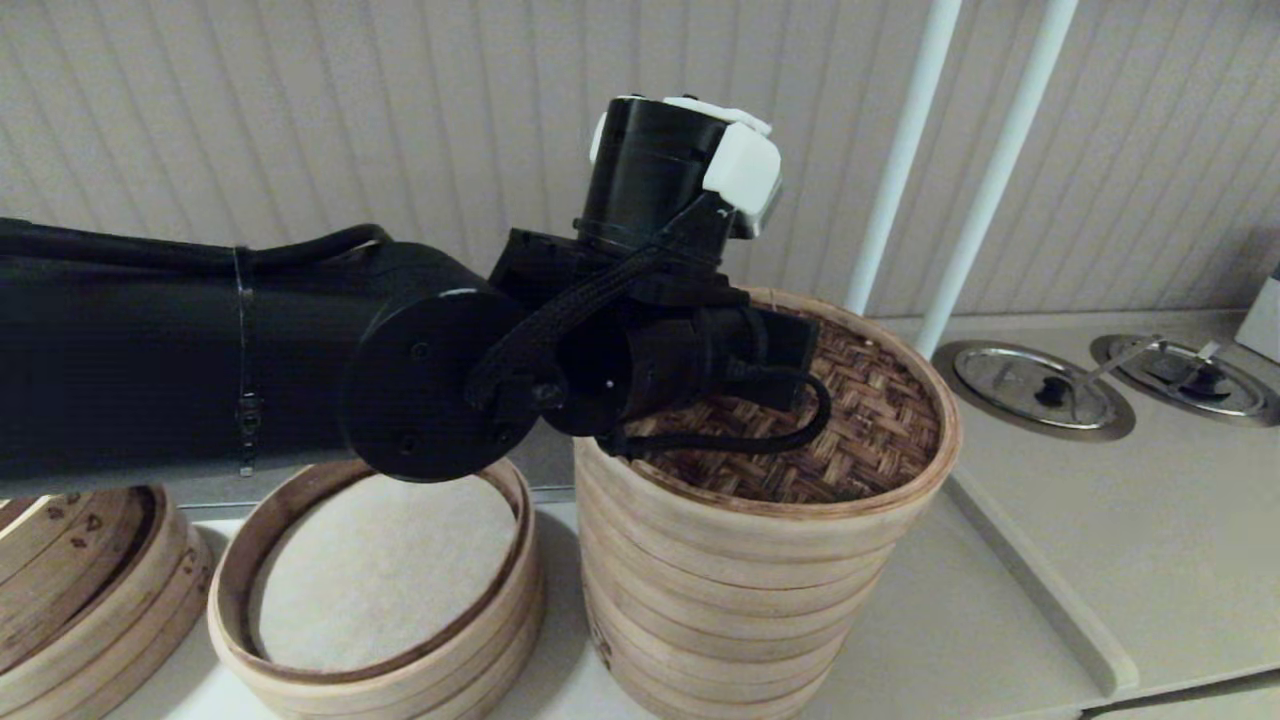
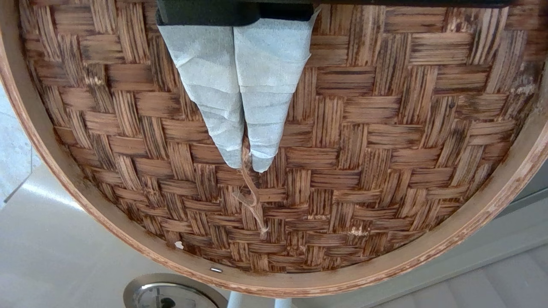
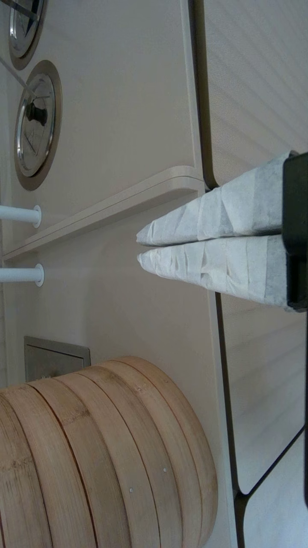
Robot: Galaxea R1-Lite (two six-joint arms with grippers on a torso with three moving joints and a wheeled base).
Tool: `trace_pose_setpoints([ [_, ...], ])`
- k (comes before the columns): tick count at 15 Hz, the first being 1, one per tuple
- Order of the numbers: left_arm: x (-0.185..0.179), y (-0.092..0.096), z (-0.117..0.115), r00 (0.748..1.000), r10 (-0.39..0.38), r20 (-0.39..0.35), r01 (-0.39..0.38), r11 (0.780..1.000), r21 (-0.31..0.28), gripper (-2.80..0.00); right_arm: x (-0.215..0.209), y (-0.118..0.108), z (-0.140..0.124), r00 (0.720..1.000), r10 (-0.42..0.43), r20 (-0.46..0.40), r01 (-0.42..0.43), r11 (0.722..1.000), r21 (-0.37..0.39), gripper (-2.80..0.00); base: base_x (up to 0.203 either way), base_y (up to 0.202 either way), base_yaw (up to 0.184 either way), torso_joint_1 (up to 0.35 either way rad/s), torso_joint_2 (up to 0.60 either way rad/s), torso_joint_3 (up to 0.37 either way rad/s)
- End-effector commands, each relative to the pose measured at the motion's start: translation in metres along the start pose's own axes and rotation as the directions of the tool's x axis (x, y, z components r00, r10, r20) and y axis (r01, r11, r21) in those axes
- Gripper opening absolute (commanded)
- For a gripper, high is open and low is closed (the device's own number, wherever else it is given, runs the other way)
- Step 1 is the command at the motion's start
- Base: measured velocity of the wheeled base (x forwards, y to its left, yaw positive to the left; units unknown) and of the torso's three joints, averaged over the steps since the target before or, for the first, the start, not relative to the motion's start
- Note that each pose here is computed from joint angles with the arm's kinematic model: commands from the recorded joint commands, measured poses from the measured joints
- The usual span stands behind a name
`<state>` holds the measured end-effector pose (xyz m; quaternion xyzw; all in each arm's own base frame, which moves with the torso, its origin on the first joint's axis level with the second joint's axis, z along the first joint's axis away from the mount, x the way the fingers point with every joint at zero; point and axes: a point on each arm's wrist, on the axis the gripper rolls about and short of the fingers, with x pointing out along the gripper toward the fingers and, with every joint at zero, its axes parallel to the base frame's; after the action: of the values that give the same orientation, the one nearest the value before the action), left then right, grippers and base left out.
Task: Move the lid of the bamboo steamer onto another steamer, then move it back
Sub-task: Put the steamer
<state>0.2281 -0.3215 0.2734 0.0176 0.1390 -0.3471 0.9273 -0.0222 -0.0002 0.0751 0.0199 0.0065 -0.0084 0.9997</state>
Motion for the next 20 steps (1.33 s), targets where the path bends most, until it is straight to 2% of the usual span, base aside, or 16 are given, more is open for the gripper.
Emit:
trace_pose_setpoints([
  [1, 0.004, 0.000, -0.003, 1.000, 0.003, -0.007, -0.003, 1.000, 0.000, -2.80, 0.000, 0.000, -0.001, 1.000, 0.001, -0.004, -0.001, 1.000, 0.000, -2.80, 0.000, 0.000, 0.000, 0.000, 0.00, 0.000],
  [7, 0.010, 0.001, -0.008, 1.000, 0.009, -0.020, -0.009, 1.000, -0.001, -2.80, 0.000, 0.000, -0.001, 1.000, 0.000, -0.003, 0.000, 1.000, 0.000, -2.80, 0.000, 0.000, 0.000, 0.000, 0.00, 0.000],
  [20, 0.006, 0.009, 0.005, 0.999, 0.026, 0.018, -0.026, 0.999, -0.020, -2.80, 0.000, 0.000, -0.001, 1.000, 0.000, -0.003, 0.000, 1.000, 0.000, -2.80, 0.000, 0.000, 0.000, 0.000, 0.00, 0.000],
])
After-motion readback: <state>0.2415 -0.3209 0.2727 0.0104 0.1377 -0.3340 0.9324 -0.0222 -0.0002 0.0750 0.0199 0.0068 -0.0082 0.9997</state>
